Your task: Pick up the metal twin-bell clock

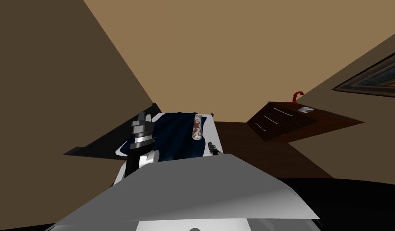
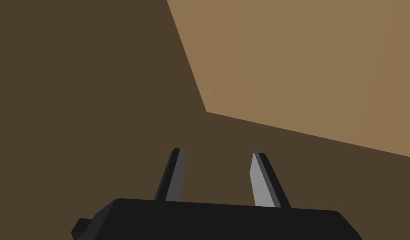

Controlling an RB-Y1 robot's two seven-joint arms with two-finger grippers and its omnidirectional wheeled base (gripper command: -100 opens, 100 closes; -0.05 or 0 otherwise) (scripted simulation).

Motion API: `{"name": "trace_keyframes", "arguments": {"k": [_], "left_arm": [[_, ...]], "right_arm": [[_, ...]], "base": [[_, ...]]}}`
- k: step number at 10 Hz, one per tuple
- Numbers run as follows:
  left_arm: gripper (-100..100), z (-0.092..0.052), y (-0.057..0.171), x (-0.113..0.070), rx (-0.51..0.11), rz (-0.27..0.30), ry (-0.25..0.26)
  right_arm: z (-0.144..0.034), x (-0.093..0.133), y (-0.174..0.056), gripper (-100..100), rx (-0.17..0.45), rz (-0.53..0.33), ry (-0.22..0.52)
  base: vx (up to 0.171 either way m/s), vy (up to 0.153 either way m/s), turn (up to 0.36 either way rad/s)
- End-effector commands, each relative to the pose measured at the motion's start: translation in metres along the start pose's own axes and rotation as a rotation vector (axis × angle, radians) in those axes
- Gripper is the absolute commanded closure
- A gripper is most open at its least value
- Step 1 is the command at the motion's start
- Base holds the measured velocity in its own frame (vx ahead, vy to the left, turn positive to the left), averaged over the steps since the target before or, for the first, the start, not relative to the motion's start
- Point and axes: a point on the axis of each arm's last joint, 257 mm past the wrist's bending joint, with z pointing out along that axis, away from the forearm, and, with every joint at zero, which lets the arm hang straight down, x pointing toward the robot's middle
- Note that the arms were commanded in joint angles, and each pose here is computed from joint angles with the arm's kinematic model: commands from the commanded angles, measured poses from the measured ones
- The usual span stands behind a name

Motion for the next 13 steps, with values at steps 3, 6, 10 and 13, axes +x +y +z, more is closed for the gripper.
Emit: {"name": "trace_keyframes", "arguments": {"k": [3,6,10,13], "left_arm": [[0,0.0,0.0,0.0,0.0,0.0,0.0],[0,0.0,0.0,0.0,0.0,0.0,0.0],[0,0.0,0.0,0.0,0.0,0.0,0.0],[0,0.0,0.0,0.0,0.0,0.0,0.0]], "right_arm": [[0.002,-0.005,-0.007,100,0.003,0.005,0.006],[0.002,-0.012,-0.007,100,-0.002,-0.005,0.0],[0.003,-0.027,-0.011,100,0.0,-0.007,-0.002],[0.004,-0.032,-0.011,100,-0.001,-0.006,-0.005]], "base": [[-0.034,-0.014,0.003],[-0.016,-0.006,0.001],[-0.034,-0.012,0.001],[-0.04,-0.011,0.003]]}}
